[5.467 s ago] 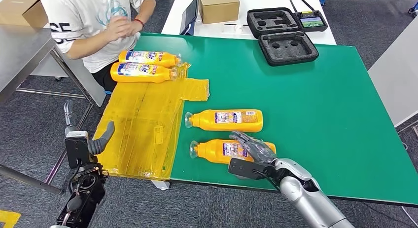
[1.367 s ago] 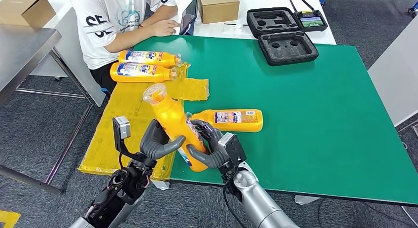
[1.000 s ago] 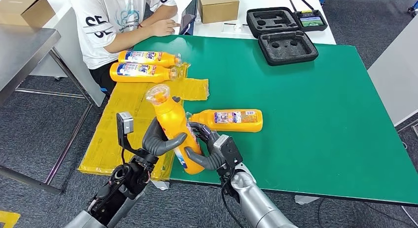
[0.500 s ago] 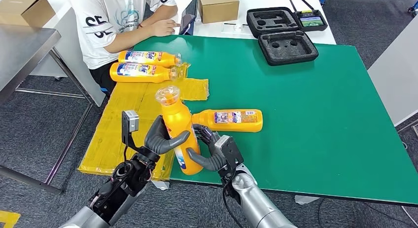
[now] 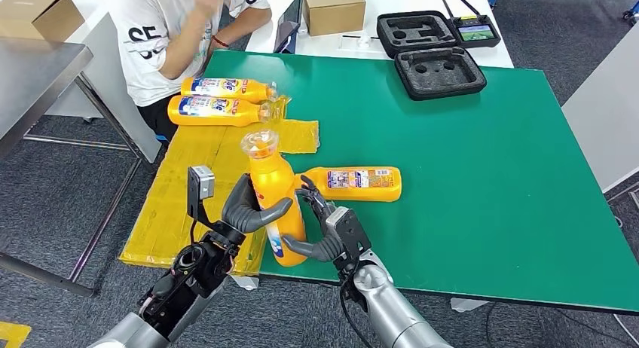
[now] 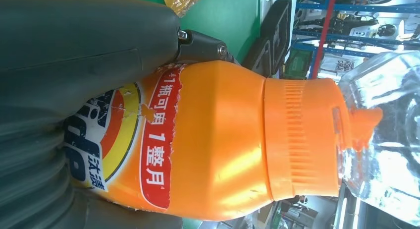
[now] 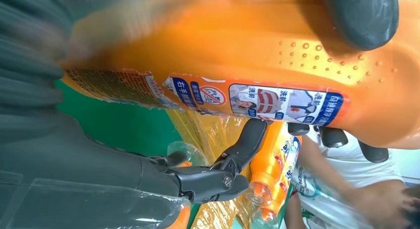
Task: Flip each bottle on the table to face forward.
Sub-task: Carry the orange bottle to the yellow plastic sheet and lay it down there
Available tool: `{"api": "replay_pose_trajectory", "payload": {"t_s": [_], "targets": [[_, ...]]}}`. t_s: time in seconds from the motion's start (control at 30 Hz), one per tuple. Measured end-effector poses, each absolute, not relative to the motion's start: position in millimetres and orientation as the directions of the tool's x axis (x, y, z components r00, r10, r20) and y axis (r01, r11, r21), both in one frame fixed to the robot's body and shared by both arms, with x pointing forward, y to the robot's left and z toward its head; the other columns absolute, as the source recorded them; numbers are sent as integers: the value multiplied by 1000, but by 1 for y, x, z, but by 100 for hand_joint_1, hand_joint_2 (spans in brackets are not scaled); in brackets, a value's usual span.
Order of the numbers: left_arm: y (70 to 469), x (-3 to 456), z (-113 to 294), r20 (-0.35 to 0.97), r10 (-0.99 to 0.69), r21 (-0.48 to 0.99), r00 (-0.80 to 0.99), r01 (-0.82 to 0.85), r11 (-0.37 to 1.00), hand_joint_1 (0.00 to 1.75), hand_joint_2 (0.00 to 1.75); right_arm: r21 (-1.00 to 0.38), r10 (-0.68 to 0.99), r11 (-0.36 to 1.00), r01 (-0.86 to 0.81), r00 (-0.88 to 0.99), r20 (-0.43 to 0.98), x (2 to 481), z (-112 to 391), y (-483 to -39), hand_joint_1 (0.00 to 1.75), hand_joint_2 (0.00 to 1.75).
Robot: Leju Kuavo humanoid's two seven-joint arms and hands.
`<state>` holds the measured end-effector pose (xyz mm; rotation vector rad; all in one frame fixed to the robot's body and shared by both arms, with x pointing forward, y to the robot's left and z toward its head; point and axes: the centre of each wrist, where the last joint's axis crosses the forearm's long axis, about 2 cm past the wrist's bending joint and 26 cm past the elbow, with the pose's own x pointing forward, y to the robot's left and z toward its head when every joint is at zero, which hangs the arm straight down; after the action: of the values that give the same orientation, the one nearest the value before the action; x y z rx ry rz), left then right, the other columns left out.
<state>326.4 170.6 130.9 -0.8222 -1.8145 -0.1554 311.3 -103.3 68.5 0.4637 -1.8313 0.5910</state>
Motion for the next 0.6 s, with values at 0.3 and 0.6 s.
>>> {"api": "replay_pose_trajectory", "payload": {"t_s": [0.3, 0.6], "targets": [[170, 327, 131, 871, 459, -275, -175, 600, 751, 175, 175, -168, -31, 801, -575, -320, 947, 312, 69, -103, 0, 131], [173, 330, 135, 876, 386, -210, -290, 491, 845, 175, 175, -151, -48, 824, -546, -333, 942, 312, 74, -99, 0, 0]]}}
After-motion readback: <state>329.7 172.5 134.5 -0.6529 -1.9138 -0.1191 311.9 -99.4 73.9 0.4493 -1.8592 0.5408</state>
